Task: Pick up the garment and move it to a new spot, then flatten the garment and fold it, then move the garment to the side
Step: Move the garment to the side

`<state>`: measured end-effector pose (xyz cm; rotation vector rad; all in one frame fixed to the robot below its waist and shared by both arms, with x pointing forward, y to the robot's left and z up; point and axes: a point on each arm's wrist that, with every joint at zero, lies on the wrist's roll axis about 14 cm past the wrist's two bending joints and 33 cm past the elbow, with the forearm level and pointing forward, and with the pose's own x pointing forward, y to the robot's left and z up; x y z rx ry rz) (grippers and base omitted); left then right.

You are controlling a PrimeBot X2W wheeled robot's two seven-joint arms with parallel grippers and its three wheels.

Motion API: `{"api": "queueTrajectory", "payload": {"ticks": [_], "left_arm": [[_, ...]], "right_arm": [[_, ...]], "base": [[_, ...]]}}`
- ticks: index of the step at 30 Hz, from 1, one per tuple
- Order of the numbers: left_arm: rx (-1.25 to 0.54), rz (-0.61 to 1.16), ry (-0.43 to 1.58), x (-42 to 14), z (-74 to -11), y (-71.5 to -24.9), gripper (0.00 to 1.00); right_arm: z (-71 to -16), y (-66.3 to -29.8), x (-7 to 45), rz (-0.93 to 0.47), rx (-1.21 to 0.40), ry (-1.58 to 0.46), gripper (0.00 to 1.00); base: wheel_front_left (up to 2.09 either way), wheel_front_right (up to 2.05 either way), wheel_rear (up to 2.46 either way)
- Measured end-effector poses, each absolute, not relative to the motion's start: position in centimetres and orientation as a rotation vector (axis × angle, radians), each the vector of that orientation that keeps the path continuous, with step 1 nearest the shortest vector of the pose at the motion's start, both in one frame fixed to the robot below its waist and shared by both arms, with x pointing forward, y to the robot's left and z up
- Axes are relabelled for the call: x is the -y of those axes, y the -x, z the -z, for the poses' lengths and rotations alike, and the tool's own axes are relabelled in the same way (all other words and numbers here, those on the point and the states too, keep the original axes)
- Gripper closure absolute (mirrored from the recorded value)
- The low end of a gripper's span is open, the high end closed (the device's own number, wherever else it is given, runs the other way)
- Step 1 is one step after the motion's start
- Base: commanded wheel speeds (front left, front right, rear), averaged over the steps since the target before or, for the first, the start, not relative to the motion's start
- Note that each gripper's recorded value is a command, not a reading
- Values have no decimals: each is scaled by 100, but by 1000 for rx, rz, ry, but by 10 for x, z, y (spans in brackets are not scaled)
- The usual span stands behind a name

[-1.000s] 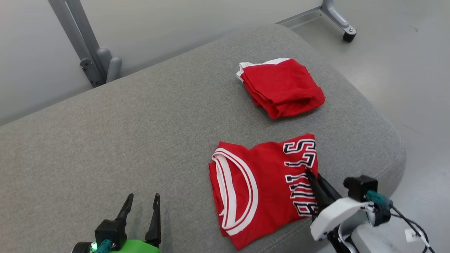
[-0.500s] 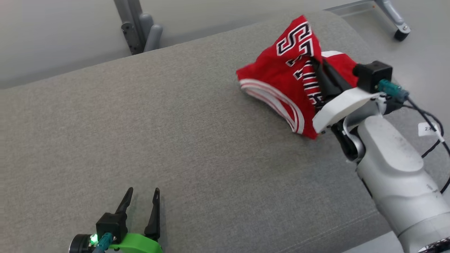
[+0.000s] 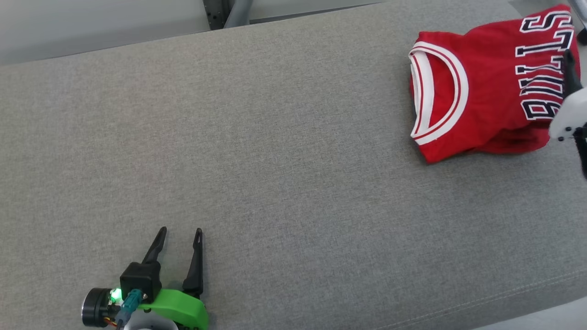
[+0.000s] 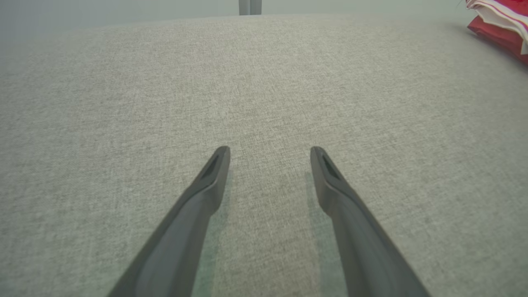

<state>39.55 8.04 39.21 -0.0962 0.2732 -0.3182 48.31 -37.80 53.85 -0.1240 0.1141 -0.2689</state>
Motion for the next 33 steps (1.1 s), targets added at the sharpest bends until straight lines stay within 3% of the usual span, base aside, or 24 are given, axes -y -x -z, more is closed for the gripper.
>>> {"api": "queueTrajectory", "payload": {"ticks": [4, 8, 13, 21, 33], "left_arm": [[-276, 295, 85, -89, -389, -400, 0], [-273, 262, 80, -100, -389, -401, 0], [-251, 221, 77, -111, -397, -402, 0], [-198, 179, 86, -121, -418, -392, 0], [-153, 99, 93, -145, -437, -360, 0]], "right_arm": [[-537, -482, 406, 340, -124, 177, 0], [-544, -494, 396, 330, -79, 191, 0], [-564, -513, 319, 187, 73, 171, 0], [-540, -472, 215, -32, 106, 37, 0], [-475, -395, 155, -142, -49, -89, 0]], "base": [[0, 0, 0], [0, 0, 0], [0, 0, 0], [0, 0, 0], [0, 0, 0]]}}
